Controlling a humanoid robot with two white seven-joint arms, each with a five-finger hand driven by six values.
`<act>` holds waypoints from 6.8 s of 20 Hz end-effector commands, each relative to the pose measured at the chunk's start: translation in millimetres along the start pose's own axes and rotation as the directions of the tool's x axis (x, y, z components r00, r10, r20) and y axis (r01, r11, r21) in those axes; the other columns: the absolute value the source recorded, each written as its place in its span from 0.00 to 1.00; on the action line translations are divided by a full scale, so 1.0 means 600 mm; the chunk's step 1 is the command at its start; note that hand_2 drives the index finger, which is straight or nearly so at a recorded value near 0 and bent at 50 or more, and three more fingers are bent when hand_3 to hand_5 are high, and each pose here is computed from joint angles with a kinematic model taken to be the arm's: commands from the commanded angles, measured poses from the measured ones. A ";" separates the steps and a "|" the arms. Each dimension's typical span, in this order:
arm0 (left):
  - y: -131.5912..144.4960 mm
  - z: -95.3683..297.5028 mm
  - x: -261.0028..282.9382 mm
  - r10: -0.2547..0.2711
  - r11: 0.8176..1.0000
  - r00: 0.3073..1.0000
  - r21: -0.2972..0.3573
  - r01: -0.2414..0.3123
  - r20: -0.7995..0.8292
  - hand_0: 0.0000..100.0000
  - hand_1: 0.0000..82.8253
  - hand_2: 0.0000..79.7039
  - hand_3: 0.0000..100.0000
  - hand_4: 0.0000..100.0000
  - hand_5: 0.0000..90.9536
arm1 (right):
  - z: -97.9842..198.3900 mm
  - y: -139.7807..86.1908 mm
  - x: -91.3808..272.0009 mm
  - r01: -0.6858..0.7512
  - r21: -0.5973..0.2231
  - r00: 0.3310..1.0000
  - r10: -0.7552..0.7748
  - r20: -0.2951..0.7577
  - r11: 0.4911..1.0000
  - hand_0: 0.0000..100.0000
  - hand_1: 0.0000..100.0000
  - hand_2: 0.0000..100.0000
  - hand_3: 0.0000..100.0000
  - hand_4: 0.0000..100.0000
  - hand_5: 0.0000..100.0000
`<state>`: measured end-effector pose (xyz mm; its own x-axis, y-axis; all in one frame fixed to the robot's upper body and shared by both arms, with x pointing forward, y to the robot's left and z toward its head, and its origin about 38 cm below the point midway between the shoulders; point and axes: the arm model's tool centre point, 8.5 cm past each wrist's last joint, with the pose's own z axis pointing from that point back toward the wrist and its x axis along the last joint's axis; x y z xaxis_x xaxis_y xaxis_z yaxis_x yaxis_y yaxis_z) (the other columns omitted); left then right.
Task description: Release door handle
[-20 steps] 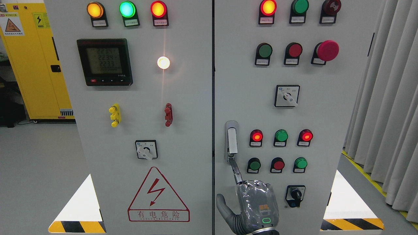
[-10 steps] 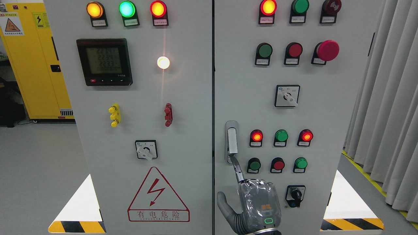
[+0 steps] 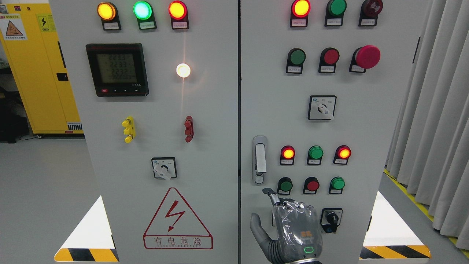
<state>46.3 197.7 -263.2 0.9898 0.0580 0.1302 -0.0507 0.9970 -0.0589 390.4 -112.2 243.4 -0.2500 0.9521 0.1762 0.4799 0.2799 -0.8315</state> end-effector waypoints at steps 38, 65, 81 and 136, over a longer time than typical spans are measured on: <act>0.000 0.000 0.000 0.000 1.000 1.000 0.000 0.000 -0.001 0.12 0.67 0.00 0.00 0.00 0.00 | -0.112 -0.068 -0.008 0.043 -0.094 0.999 -0.045 -0.019 0.995 0.33 0.32 0.94 1.00 1.00 1.00; 0.000 0.000 0.000 0.000 1.000 1.000 0.000 0.000 -0.001 0.12 0.67 0.00 0.00 0.00 0.00 | -0.119 -0.065 0.009 0.063 -0.078 0.998 -0.064 -0.004 0.995 0.42 0.30 0.93 1.00 1.00 1.00; 0.000 0.000 0.000 0.000 1.000 1.000 0.000 0.000 -0.001 0.12 0.67 0.00 0.00 0.00 0.00 | -0.123 -0.065 0.011 0.068 -0.078 0.998 -0.069 -0.011 0.995 0.65 0.32 0.92 1.00 1.00 1.00; 0.000 0.000 0.000 0.000 1.000 1.000 0.000 0.000 -0.001 0.12 0.67 0.00 0.00 0.00 0.00 | -0.116 -0.074 -0.004 0.063 -0.101 0.996 -0.068 -0.054 0.993 0.69 0.44 0.92 1.00 1.00 1.00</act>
<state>46.4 197.7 -263.2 0.9898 0.0580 0.1303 -0.0507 0.9970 -0.0589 429.1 -116.9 315.3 -0.2399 0.9362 0.2567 0.5433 0.3486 -0.7637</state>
